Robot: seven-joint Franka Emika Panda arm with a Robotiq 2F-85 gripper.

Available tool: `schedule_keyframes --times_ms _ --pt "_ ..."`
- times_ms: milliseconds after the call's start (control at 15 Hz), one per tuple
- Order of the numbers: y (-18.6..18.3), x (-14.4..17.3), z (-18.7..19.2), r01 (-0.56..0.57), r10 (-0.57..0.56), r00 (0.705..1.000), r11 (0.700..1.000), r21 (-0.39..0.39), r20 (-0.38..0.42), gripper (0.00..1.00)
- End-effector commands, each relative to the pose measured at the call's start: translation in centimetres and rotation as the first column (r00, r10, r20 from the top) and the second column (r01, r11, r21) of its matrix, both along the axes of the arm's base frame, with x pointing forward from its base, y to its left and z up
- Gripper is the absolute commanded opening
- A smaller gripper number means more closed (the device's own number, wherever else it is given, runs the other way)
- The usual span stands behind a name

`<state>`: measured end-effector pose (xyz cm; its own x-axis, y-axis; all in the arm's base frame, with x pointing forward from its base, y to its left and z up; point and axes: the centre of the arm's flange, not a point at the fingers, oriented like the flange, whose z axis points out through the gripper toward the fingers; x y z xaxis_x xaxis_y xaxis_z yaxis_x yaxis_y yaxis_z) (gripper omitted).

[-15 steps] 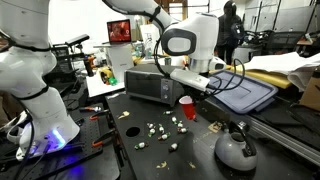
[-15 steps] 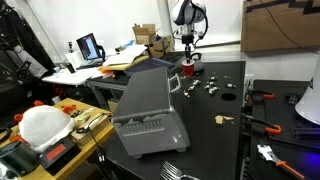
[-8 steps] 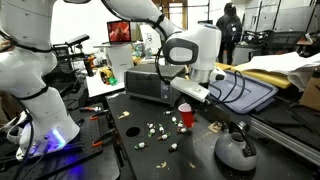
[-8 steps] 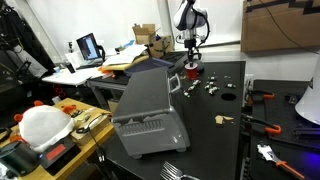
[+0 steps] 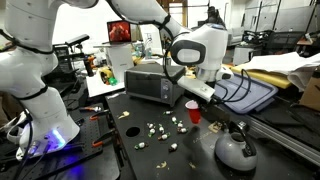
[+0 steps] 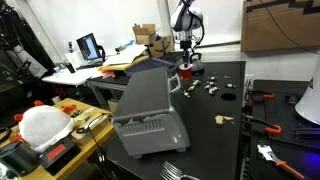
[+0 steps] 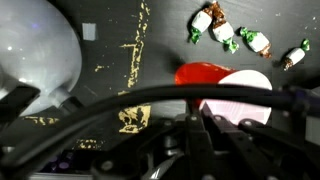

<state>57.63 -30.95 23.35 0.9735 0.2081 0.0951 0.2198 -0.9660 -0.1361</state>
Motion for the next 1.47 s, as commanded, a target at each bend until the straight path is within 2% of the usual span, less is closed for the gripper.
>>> schedule_keyframes --times_ms 0,400,1400 --pt "-0.9 2.0 -0.3 0.059 -0.06 0.998 0.998 0.014 0.025 0.01" --pt "-2.0 2.6 -1.4 0.139 -0.141 0.989 0.989 0.046 0.037 0.01" --pt "-3.1 2.5 -0.8 0.154 -0.157 0.986 0.987 0.043 0.054 0.01"
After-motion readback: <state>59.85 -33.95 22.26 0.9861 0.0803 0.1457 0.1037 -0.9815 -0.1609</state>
